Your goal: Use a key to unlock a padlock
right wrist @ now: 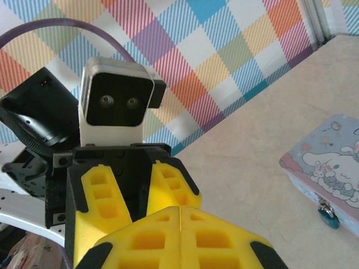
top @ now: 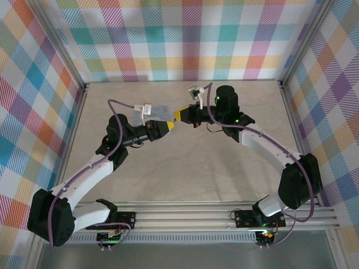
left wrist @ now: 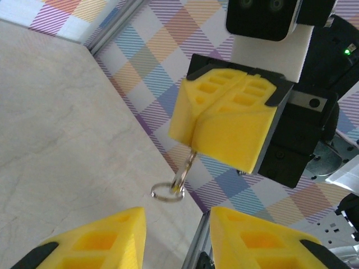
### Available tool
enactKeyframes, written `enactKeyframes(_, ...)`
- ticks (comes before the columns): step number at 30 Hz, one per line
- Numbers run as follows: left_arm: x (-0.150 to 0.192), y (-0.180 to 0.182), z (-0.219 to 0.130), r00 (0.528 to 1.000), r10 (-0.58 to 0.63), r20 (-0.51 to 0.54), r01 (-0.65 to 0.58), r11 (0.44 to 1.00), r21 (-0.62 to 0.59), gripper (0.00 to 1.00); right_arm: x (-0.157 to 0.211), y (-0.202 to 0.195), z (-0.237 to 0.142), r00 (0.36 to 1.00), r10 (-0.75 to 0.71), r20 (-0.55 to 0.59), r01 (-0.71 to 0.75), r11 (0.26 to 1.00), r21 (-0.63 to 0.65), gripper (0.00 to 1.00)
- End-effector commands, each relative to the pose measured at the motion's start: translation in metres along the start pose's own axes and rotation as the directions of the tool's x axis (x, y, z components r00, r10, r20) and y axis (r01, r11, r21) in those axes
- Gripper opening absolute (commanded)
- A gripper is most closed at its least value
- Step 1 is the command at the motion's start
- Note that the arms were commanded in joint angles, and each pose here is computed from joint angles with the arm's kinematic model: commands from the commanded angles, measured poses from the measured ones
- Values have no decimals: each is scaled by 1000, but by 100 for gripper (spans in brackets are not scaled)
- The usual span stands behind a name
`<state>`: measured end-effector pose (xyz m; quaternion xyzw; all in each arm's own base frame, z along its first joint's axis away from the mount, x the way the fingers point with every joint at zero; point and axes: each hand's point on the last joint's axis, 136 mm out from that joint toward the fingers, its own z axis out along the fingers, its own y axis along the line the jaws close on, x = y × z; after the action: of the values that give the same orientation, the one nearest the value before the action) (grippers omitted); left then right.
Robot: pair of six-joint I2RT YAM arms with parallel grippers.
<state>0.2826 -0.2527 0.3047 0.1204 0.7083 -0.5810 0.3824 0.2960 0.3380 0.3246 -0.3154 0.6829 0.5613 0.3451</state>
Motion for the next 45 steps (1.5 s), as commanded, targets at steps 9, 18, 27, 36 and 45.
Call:
enactKeyframes(9, -20, -21, 0, 998, 56, 25, -57, 996, 63, 33, -2, 13, -1, 1000, -1, -3, 1, 997, -74, 0)
enactKeyframes(18, -21, -21, 2, 999, 48, 19, -49, 997, 63, 24, -2, 15, -1, 1000, 15, -7, -16, 996, -88, 0)
enactKeyframes(27, -17, -16, 2, 999, 33, 3, -33, 999, 43, 0, -2, 15, -1, 999, 44, -8, -45, 996, -83, 0)
enactKeyframes(36, -12, 1, -2, 999, 48, 9, -48, 998, -48, 0, -7, 0, -1, 990, 136, 24, -136, 991, 5, 48)
enactKeyframes(45, -12, 7, -9, 996, 84, 23, -81, 991, -111, 0, 4, -10, -1, 972, 231, 33, -232, 972, 31, 56)
